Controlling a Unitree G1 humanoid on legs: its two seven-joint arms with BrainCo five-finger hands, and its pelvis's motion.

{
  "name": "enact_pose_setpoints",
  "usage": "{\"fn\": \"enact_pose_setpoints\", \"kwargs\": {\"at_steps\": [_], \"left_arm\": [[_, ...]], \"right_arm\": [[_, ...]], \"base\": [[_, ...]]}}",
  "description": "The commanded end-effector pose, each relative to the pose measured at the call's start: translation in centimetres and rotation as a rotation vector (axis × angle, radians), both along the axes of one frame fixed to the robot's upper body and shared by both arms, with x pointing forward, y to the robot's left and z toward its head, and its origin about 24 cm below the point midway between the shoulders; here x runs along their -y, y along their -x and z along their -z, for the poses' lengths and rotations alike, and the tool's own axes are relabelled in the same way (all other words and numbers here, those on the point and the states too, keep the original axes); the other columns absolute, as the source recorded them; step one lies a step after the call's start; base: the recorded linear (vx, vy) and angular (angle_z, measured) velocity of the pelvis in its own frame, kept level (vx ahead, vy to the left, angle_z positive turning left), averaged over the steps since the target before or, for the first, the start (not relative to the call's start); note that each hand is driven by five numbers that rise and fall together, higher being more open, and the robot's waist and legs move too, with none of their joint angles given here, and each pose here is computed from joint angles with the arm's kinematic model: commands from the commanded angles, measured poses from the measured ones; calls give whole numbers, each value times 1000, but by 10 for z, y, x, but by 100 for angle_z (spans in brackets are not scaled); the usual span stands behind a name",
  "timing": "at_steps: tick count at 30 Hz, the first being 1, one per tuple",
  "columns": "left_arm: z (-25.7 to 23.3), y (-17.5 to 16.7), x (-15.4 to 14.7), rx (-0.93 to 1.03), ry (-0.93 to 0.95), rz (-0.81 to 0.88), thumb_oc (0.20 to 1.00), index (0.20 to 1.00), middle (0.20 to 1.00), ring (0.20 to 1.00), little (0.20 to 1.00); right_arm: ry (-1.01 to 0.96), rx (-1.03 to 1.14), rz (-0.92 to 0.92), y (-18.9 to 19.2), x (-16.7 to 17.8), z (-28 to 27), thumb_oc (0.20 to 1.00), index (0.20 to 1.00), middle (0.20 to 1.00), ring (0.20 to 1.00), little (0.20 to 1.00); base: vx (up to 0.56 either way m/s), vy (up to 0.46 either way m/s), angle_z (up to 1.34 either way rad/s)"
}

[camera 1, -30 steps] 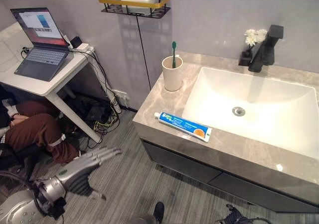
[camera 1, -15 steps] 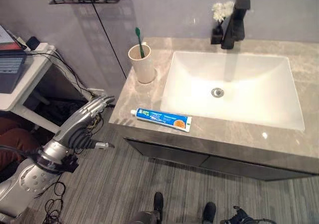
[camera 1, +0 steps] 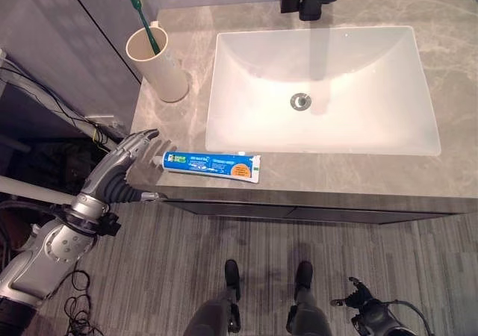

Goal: Put brush and paste in cup on sink, flatten towel.

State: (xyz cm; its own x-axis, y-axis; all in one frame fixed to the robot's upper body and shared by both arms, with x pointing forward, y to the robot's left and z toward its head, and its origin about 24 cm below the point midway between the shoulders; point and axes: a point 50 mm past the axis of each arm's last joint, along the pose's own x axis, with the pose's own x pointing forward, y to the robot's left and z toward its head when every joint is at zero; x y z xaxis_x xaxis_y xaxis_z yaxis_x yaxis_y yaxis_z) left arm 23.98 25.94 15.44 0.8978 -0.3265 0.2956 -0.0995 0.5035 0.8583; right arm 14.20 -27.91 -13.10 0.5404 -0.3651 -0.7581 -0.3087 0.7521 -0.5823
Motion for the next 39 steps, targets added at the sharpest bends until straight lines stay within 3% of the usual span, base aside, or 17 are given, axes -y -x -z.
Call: {"fn": "enact_pose_setpoints", "kwargs": {"at_steps": [1, 13, 32, 39], "left_arm": [[-12, -3, -3, 71, -20, -9, 1000, 1000, 1000, 1000, 1000], [-1, -4, 4, 43, 2, 15, 1000, 1000, 1000, 1000, 1000], [21, 2, 17, -81, 183, 65, 1000, 1000, 1000, 1000, 1000], [22, 3, 20, -87, 171, 81, 1000, 1000, 1000, 1000, 1000]], "right_arm": [[-11, -17, -8, 7, -6, 4, 1000, 1000, 1000, 1000, 1000], [-46, 49, -43, -7, -21, 2, 1000, 1000, 1000, 1000, 1000], [-20, -33, -20, 14, -16, 10, 1000, 1000, 1000, 1000, 1000], [-42, -13, -32, 11, -22, 10, 1000, 1000, 1000, 1000, 1000]], "base": [[0, 0, 0], [2, -1, -6], [3, -2, -1], [0, 0, 0]]}}
